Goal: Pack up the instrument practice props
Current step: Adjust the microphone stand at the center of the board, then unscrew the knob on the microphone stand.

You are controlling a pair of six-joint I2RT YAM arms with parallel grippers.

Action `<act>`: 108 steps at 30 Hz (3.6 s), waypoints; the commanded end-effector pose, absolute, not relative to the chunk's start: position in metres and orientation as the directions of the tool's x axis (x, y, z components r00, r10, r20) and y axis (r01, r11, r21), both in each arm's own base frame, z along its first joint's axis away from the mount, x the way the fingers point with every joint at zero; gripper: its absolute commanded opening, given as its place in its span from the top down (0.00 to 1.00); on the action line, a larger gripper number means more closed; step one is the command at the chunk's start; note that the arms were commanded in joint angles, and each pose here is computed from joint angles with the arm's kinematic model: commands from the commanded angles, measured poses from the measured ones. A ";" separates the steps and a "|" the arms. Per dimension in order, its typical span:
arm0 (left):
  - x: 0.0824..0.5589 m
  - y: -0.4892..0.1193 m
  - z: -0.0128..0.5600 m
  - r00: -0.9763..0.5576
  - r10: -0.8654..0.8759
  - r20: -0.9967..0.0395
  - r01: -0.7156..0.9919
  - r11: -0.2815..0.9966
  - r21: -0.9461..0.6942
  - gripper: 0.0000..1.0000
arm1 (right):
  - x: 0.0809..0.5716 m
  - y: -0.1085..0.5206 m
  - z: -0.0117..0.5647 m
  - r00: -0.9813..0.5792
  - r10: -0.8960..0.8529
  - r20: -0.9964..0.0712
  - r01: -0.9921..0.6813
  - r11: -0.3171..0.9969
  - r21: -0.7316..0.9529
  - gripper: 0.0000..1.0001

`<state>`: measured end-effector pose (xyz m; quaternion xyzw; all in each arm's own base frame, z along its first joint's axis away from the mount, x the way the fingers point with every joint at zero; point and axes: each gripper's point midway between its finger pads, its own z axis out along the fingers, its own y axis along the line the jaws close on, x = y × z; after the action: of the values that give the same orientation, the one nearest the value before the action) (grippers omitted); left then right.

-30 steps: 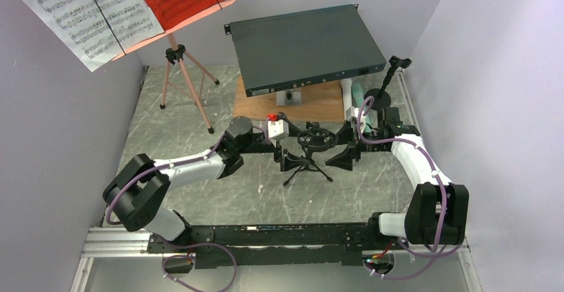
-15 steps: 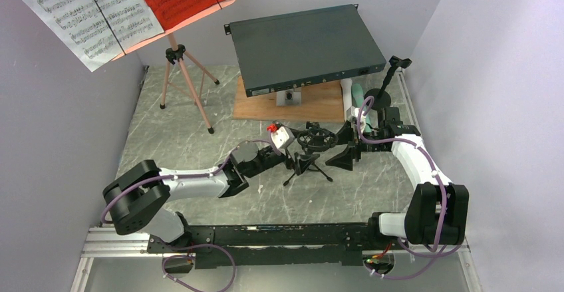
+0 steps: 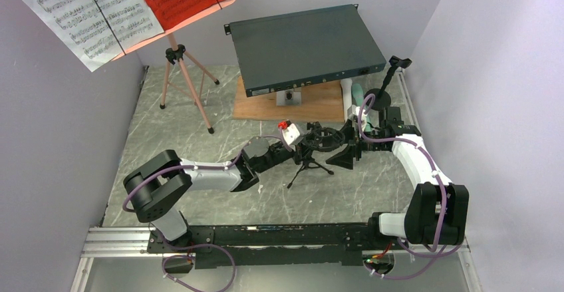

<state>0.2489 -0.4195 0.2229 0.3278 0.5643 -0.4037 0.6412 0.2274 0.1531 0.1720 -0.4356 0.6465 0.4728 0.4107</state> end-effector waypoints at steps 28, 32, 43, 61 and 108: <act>0.216 -0.419 0.296 0.010 -0.289 -0.957 0.981 -0.181 0.064 1.00 | 0.223 0.170 0.195 -0.273 -0.068 -0.960 -0.961 0.073 0.268 0.25; 0.214 -0.423 0.295 0.004 -0.288 -0.958 0.980 -0.189 0.061 1.00 | 0.220 0.178 0.193 -0.282 -0.080 -0.956 -0.959 0.046 0.279 0.32; 0.212 -0.425 0.296 0.009 -0.287 -0.958 0.981 -0.184 0.064 1.00 | 0.221 0.181 0.194 -0.264 -0.099 -0.959 -0.965 0.041 0.261 0.61; 0.212 -0.419 0.298 -0.014 -0.288 -0.958 0.987 -0.158 0.033 1.00 | 0.204 0.175 0.194 0.017 -0.176 -0.984 -1.000 -0.018 -0.014 1.00; 0.207 -0.415 0.296 -0.036 -0.278 -0.960 0.985 -0.173 0.013 1.00 | 0.220 0.182 0.201 -0.351 -0.125 -0.928 -0.936 0.064 0.345 0.59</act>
<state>0.2146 -0.4217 0.2531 0.4507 0.4460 -0.6140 0.4701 0.2184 0.1795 0.1920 -0.4054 0.6444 0.5361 0.3648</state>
